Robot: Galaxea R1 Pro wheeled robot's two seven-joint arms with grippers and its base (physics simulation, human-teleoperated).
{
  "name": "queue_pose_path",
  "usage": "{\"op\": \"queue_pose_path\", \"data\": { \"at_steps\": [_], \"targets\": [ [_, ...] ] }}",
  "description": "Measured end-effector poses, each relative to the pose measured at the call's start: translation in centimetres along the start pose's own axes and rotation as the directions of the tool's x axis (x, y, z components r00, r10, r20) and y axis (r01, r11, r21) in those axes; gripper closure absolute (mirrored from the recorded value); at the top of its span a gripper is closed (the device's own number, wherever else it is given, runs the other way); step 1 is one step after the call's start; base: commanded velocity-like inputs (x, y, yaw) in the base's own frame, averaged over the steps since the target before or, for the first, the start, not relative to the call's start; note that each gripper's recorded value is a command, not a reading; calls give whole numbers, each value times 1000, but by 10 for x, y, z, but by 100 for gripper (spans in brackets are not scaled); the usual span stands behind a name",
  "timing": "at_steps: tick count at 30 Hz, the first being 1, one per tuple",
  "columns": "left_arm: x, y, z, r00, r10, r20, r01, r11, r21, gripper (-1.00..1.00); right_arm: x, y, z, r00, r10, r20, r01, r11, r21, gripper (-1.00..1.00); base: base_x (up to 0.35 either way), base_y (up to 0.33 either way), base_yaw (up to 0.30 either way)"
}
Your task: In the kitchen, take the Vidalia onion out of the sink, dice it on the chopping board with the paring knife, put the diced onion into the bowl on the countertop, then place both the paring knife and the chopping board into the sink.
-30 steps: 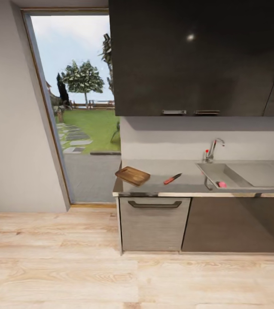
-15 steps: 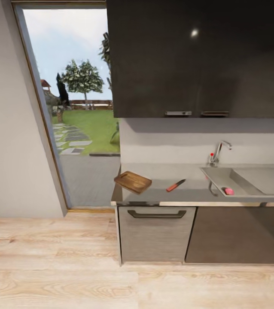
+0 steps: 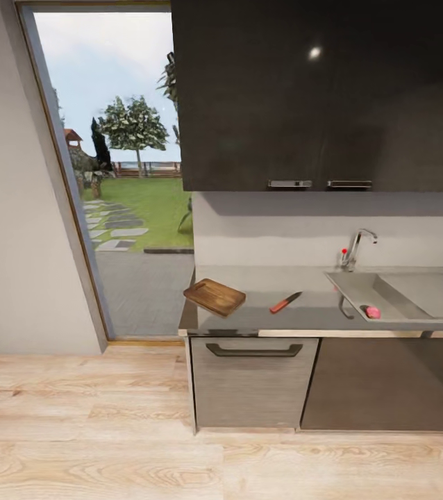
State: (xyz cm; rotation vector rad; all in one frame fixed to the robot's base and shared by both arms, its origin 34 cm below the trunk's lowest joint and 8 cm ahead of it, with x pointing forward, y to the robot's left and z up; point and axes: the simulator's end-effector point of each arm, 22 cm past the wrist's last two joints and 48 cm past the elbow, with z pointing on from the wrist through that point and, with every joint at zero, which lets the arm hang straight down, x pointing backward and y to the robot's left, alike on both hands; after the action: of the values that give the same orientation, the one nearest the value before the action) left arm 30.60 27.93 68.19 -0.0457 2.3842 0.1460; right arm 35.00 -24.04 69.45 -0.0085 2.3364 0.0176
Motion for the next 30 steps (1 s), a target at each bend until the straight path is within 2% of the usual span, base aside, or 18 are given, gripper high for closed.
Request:
{"op": "queue_pose_path", "data": {
  "at_steps": [30],
  "targets": [
    [1, 0, 0, 1000, -2, -2, 2, 1000, -2, -100, 0, 0, 0, 1000, 0, -2, 0, 1000, 0, -100, 0, 0, 0]
  ]
}}
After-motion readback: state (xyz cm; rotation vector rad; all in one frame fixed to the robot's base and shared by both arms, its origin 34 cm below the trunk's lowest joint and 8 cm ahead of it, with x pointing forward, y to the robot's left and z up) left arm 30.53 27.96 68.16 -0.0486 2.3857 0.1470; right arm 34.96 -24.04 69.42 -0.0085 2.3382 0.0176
